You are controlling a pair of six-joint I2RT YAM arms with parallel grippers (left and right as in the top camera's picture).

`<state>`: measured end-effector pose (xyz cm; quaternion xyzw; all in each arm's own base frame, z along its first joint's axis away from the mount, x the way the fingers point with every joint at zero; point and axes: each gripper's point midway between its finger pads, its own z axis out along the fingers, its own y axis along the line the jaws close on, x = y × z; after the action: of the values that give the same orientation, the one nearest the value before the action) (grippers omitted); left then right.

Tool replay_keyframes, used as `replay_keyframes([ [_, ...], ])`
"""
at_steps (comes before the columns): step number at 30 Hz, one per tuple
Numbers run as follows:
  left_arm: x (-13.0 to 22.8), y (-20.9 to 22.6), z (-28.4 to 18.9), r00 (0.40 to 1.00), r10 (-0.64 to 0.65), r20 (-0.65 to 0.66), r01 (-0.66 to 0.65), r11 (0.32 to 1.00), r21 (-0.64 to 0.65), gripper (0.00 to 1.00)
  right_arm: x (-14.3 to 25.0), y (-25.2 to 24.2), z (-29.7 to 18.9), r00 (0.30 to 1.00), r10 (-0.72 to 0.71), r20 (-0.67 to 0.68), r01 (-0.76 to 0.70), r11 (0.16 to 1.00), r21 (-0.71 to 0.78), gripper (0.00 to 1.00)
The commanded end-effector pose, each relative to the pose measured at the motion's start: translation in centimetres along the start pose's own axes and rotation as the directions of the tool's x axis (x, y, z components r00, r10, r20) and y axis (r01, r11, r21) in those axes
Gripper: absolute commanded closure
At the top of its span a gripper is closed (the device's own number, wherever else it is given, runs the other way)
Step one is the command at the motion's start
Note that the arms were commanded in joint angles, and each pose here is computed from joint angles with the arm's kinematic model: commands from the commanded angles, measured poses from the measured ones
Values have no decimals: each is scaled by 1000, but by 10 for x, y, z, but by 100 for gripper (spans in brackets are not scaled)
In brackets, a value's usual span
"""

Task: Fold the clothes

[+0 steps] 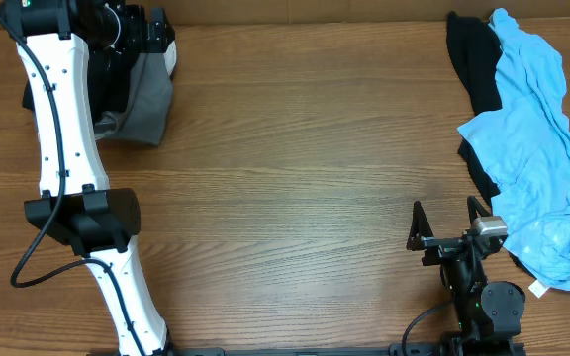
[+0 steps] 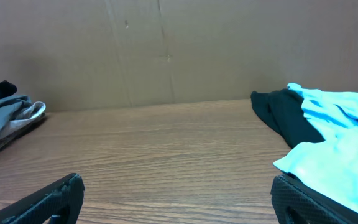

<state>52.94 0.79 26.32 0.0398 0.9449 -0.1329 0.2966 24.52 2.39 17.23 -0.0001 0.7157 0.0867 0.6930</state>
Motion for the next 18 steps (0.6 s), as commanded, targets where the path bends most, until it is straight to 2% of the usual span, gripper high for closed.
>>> replay_keyframes([
  [1,-9,-6,-18,999,3,45,-3,1000,7,0,1,-1,0,1000,-1,5,1,1000,7,0],
  [11,-9,-4,-19,999,4,45,-4,1000,-4,0,2,-1,0,1000,-1,5,1,1000,7,0],
  [18,-8,-34,-61,995,43,90,-43,999,2,0,1,-1,0,1000,-1,5,1,1000,7,0],
])
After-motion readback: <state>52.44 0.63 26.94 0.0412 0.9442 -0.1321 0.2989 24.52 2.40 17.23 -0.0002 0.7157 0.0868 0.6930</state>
